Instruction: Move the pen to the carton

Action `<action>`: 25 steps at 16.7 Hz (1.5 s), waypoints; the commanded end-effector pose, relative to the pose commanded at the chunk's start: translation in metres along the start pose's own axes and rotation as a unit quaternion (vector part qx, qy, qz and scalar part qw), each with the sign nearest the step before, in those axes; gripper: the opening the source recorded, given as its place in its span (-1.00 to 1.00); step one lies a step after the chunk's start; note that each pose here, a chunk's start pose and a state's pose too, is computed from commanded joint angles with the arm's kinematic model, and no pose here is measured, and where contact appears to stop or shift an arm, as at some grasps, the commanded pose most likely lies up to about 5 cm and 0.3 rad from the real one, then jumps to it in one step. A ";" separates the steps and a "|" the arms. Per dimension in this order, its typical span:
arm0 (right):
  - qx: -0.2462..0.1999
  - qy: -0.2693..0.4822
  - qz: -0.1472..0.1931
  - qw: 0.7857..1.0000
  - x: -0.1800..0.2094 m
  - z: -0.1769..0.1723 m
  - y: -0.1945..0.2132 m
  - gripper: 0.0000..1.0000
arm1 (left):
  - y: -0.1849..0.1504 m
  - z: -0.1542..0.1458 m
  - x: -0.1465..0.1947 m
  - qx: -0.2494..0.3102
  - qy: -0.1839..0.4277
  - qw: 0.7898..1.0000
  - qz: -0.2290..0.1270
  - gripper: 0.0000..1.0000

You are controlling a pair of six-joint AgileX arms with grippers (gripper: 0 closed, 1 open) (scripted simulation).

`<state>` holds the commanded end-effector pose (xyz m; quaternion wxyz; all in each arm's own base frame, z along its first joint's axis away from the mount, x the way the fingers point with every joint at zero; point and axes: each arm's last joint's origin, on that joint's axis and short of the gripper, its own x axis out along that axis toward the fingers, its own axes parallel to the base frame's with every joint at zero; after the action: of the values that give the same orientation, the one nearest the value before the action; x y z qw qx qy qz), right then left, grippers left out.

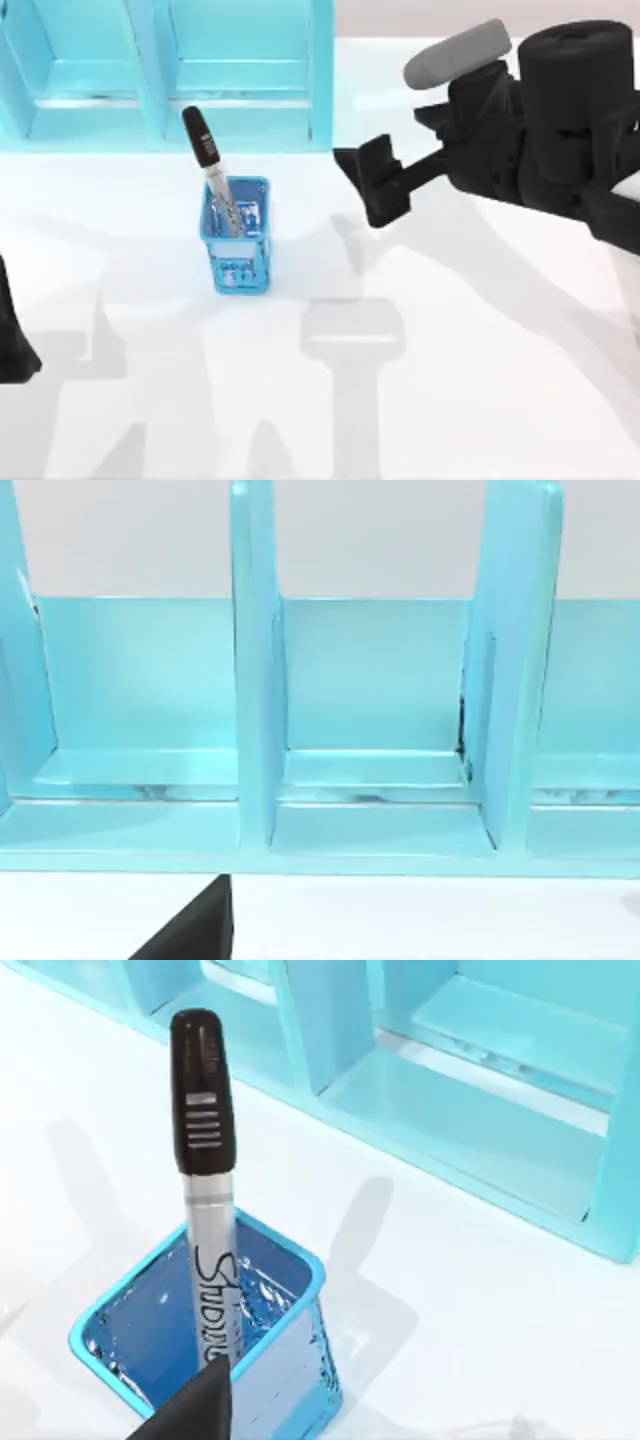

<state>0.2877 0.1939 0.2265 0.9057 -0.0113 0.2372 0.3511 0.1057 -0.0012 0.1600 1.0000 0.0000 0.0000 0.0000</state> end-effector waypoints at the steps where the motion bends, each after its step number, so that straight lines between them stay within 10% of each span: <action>1: -0.002 0.013 0.015 1.000 0.020 -0.002 0.007 1.00 | 0.000 0.000 0.000 0.000 0.000 1.000 0.000 1.00; 7: -0.010 0.068 0.068 0.995 0.089 -0.025 0.036 1.00 | 0.000 0.000 0.000 0.000 0.000 1.000 0.000 1.00; 25: -0.011 0.071 0.069 0.995 0.189 -0.040 0.051 1.00 | 0.000 0.000 0.000 0.000 0.000 1.000 0.000 1.00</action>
<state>0.3594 0.3445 0.1157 0.8600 -0.0291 0.2969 0.4140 0.1057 -0.0012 0.1600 1.0000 0.0000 0.0000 0.0000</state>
